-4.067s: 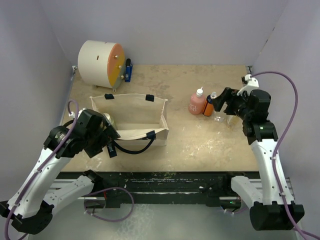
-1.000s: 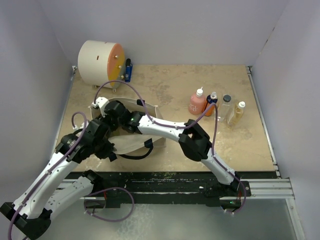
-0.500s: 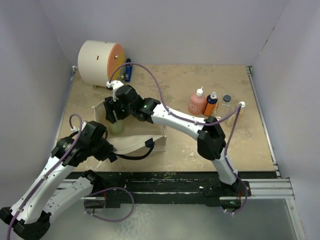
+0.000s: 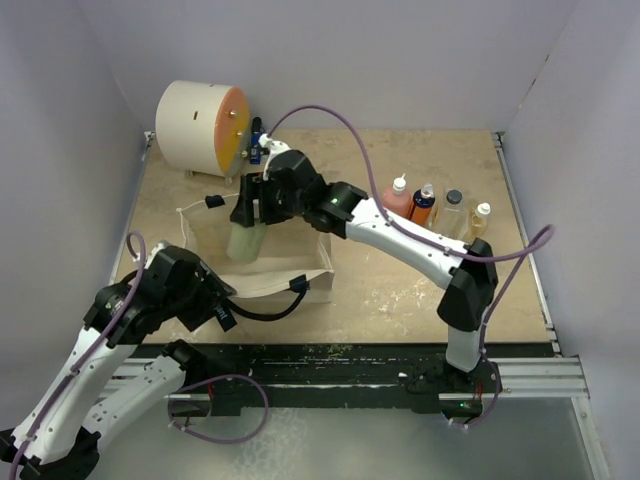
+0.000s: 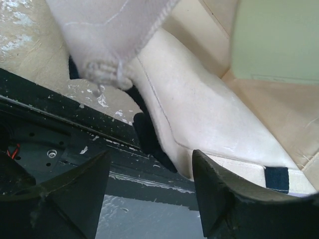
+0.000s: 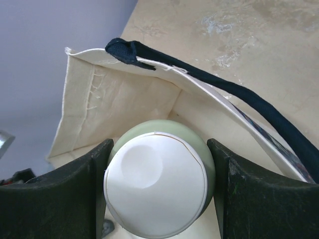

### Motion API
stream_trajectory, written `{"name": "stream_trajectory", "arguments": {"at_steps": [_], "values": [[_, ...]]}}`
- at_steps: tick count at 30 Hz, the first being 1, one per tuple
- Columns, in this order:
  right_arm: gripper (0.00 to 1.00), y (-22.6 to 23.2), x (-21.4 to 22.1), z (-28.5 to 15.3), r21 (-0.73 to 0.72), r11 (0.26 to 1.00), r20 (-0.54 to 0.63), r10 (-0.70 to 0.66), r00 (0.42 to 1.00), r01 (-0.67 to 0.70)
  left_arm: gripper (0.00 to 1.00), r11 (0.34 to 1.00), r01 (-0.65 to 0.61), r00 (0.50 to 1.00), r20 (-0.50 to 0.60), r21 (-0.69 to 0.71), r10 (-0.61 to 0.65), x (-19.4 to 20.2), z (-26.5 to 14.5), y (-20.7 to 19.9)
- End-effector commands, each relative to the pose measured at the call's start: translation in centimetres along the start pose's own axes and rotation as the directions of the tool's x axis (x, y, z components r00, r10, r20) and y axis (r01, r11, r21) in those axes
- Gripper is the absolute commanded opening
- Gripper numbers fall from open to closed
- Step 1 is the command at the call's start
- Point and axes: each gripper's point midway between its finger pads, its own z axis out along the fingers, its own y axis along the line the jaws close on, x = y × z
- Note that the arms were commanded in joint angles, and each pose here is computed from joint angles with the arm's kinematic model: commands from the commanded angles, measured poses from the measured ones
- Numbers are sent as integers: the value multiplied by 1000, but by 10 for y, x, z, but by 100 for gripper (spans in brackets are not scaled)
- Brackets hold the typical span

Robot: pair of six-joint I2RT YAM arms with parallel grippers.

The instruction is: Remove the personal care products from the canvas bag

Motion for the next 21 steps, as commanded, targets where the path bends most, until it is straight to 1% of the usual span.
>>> {"name": "stream_trajectory", "arguments": {"at_steps": [1,5,7,9,10,13,15,16,18,19,20,21], "values": [[0,48,-80,-80,-206,974,200,137,970,-95,72,999,-23,999,28,38,22,-6,-15,-1],[0,47,-96,-118,-227,968,244,163,956,-107,74,999,-13,999,46,33,12,-8,-16,6],[0,42,-106,-140,-226,968,274,174,946,-112,79,1000,-10,999,48,17,9,-7,-12,10],[0,34,-116,-163,-215,970,307,180,934,-116,88,1000,-6,999,46,-9,6,-6,-8,14],[0,28,-122,-176,-205,972,328,181,927,-117,91,1000,-11,999,45,-18,12,-6,-6,14],[0,9,-138,-214,-139,984,397,156,904,-109,92,996,-20,999,30,-84,23,-3,3,25],[0,-5,-148,-240,-67,993,448,116,887,-96,89,992,-18,1000,1,-125,18,4,8,33],[0,-12,-151,-252,-22,996,468,91,879,-91,85,991,-20,1000,-14,-135,19,7,10,36],[0,-28,-154,-276,69,994,504,42,863,-88,71,989,-30,999,-35,-142,25,12,10,44],[0,-37,-154,-283,118,989,513,18,858,-91,63,992,-42,999,-37,-120,38,13,9,43],[0,-47,-150,-289,167,981,516,-5,857,-94,59,994,-43,999,-32,-99,40,13,8,42],[0,-58,-146,-294,216,971,515,-26,857,-101,57,996,-33,999,-25,-85,31,12,6,41]]}}
